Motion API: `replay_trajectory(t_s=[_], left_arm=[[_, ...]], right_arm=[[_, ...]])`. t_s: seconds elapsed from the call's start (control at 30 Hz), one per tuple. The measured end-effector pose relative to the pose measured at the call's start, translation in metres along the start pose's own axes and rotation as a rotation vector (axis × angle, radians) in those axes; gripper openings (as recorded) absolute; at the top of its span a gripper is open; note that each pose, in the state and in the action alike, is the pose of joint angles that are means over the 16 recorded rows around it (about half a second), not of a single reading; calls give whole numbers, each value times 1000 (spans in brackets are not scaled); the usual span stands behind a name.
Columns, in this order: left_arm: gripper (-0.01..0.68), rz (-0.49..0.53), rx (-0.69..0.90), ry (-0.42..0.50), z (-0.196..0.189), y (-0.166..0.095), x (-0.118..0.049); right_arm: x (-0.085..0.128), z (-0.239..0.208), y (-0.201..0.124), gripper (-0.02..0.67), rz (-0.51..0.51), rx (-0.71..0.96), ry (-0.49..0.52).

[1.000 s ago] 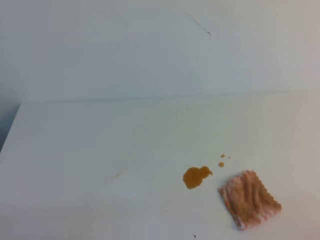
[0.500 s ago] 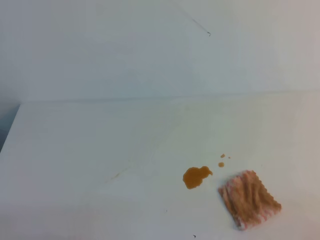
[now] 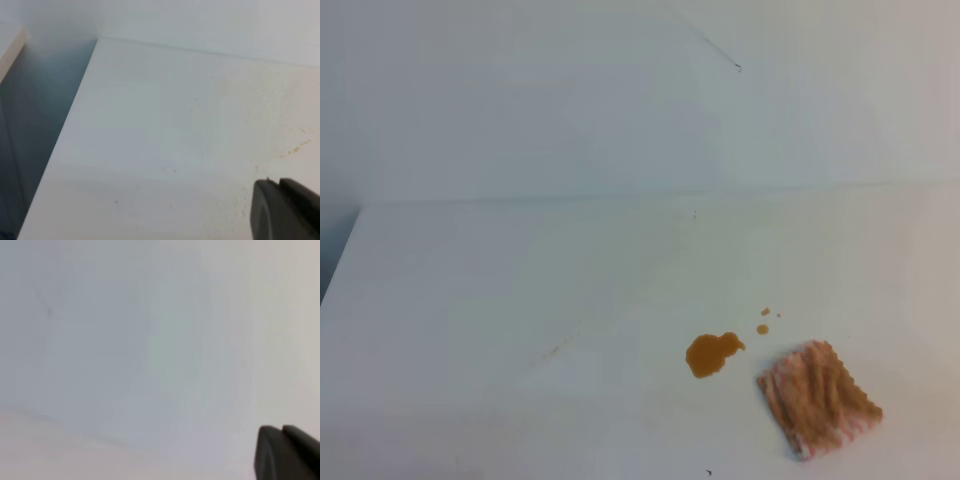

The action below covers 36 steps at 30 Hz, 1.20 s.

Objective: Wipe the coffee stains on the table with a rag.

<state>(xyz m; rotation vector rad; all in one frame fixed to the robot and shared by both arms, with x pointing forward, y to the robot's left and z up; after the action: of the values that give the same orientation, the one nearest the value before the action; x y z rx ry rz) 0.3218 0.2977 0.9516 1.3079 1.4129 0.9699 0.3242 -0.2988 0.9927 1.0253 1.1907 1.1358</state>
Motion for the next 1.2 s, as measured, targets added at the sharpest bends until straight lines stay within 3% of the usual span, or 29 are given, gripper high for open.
replay_trajectory(t_s=[0.27, 0.57, 0.8, 0.97, 1.07, 1.2], left_arm=[[-1, 0, 0, 0, 0, 0, 0], [-1, 0, 0, 0, 0, 0, 0], [-1, 0, 0, 0, 0, 0, 0], [-1, 0, 0, 0, 0, 0, 0], [-1, 0, 0, 0, 0, 0, 0], [-1, 0, 0, 0, 0, 0, 0]], right_arm=[[9, -4, 31, -3, -67, -263, 70], [6, -7, 50, -3, 47, -295, 72], [-16, -2, 73, -3, 194, -87, -44], [-29, 8, 90, -3, 244, 135, -118], [-27, 23, 92, -3, 232, 288, -99], [-17, 52, 84, -3, 173, 483, -1]])
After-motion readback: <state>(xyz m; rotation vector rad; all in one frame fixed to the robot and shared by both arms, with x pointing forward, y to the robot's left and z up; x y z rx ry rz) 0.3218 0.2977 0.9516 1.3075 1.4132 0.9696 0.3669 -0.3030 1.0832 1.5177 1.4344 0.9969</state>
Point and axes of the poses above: a point on each arm's last joint axis where the gripper is mounted, z pointing out along that axis toward the gripper, x along the wrist's bending axis when the last joint is at zero, y = z × x, the point moved 3 cm from there along z, pointing out along that axis toward the gripper, and after that the axes turned 8 degrees about z, right-handed, at the moved point
